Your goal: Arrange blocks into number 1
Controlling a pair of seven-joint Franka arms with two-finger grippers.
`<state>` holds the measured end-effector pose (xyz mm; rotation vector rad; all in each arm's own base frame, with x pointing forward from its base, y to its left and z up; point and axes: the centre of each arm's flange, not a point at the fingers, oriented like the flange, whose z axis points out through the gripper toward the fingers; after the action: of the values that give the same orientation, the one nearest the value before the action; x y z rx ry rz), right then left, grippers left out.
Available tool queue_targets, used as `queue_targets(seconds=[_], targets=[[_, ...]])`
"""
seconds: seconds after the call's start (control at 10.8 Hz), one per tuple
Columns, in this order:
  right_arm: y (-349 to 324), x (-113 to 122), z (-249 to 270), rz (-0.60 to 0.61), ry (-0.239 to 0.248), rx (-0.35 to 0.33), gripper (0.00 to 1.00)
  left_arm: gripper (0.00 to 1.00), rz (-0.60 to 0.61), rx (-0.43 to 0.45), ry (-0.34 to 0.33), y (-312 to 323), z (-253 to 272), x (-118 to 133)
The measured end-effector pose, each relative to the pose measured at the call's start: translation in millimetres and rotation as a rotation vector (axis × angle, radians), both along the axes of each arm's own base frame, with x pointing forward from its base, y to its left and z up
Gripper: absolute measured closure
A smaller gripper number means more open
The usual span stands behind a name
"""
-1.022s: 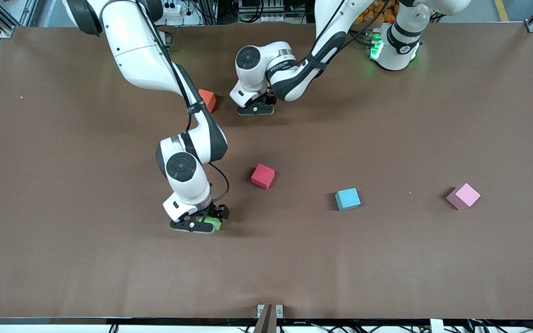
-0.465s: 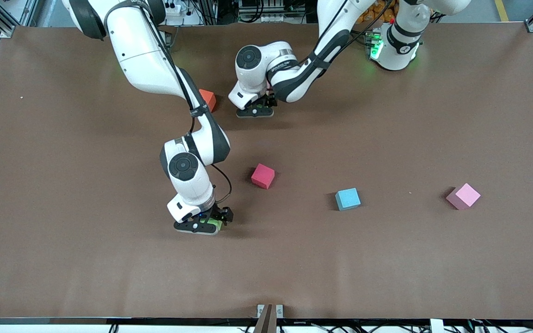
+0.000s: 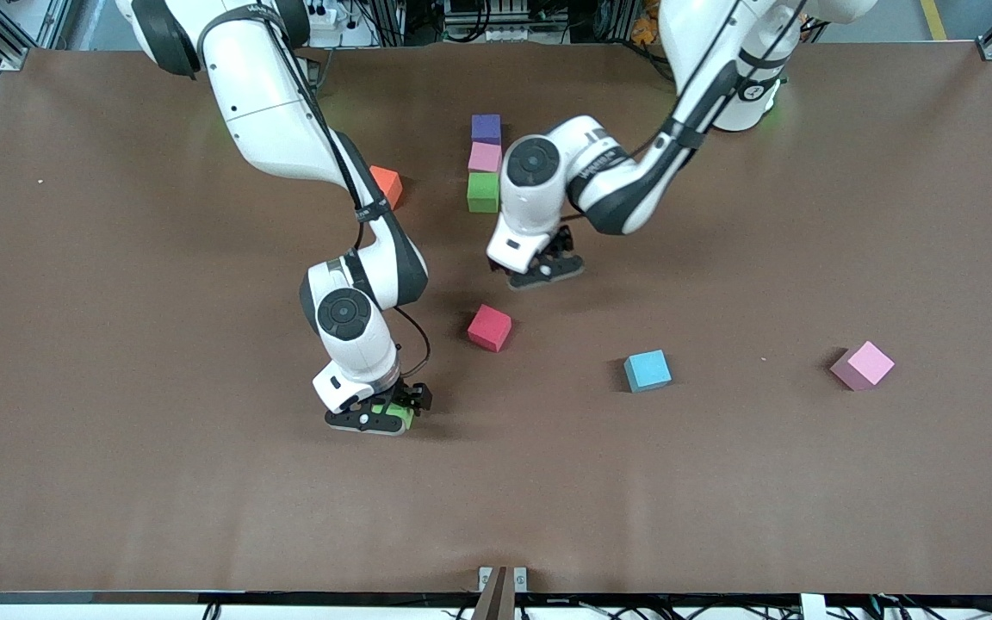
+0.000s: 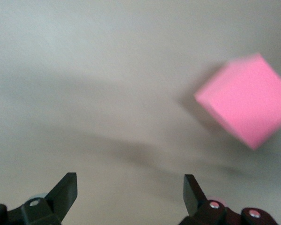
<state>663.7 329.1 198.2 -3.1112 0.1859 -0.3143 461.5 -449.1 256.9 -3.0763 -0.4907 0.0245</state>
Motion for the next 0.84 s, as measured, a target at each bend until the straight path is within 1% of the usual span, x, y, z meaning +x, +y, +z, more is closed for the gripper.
queue_targets(seconds=[0.09,0.19,0.28,0.37,0.56,0.74,0.84], targets=[[0.0,-0.1,-0.1,0.000,0.001,0.000,0.07,0.00,0.005,0.012,-0.012,18.4,0.1,18.3],[1.0,-0.8,-0.3,0.002,0.001,0.000,0.17,0.00,-0.012,0.028,-0.026,39.5,0.0,38.1],[5.0,-3.2,-0.5,0.008,0.002,0.000,0.33,0.00,-0.039,0.047,-0.039,63.5,0.1,58.5],[12.1,-7.6,0.8,0.018,0.004,0.001,0.38,0.00,-0.066,0.067,-0.047,88.6,0.3,77.3],[30.5,-24.6,7.7,0.044,0.011,0.004,0.38,0.00,-0.114,0.100,-0.056,131.1,1.1,104.7],[47.3,-54.3,29.1,0.073,0.028,0.015,0.39,0.00,-0.144,0.115,-0.067,155.3,6.5,121.6],[53.2,-75.3,43.7,0.085,0.043,0.023,0.39,0.00,-0.157,0.111,-0.077,158.8,12.0,127.4]])
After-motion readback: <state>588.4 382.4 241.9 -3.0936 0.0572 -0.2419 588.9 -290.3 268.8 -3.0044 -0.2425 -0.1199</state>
